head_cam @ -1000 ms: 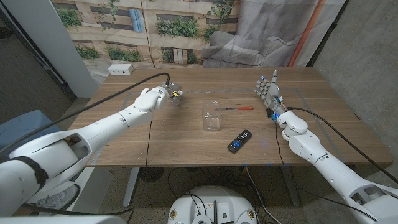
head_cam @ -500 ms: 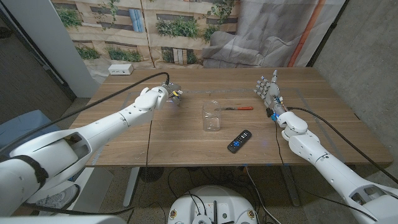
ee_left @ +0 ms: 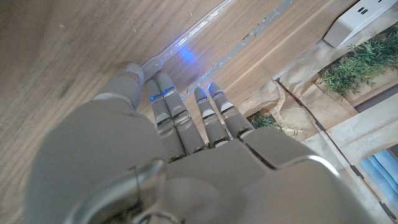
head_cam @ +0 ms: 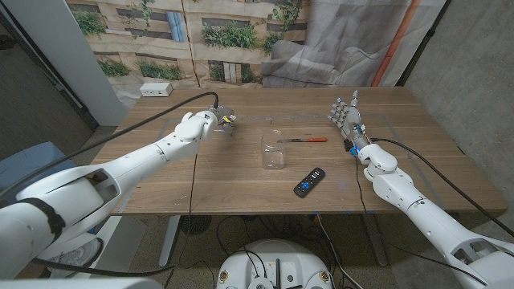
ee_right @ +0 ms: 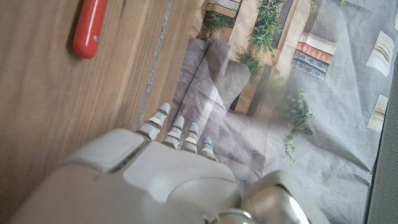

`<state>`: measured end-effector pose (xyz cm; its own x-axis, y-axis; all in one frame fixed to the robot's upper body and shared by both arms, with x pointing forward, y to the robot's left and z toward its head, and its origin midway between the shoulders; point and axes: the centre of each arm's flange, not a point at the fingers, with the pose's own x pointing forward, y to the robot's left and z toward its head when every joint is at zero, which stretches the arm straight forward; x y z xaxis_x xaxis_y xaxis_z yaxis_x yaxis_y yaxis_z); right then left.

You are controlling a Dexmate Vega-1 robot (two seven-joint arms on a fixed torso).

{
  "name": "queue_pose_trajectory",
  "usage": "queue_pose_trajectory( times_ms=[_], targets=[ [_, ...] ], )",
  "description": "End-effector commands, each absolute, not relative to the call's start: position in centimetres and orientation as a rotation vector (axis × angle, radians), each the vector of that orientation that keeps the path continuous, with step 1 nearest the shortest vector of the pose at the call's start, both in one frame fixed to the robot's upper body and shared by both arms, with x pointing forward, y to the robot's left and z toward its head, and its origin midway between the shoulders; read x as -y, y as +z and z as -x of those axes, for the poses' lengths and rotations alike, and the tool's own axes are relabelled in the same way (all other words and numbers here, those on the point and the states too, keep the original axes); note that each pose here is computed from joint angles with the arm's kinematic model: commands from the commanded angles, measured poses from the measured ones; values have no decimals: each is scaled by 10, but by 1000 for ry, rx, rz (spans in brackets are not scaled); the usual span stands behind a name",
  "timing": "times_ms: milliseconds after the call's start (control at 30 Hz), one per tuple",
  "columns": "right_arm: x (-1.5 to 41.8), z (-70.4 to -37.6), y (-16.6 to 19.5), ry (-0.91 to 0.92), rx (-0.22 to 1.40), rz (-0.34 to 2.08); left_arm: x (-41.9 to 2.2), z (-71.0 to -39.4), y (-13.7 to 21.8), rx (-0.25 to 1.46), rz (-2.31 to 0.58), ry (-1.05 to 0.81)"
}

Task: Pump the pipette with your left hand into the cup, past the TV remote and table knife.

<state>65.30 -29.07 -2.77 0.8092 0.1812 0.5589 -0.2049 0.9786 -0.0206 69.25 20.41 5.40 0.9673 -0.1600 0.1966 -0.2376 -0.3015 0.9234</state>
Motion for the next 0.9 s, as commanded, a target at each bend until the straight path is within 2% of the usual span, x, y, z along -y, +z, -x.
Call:
queue_pose_trajectory(
  times_ms=[33,900],
  targets=[
    [290,-653,-28,206,594,-42,-205,-693,50,288,-1880,73],
    [291,-653,-28,206,594,-41,-217,-691,37,318,-1889,137]
  ],
)
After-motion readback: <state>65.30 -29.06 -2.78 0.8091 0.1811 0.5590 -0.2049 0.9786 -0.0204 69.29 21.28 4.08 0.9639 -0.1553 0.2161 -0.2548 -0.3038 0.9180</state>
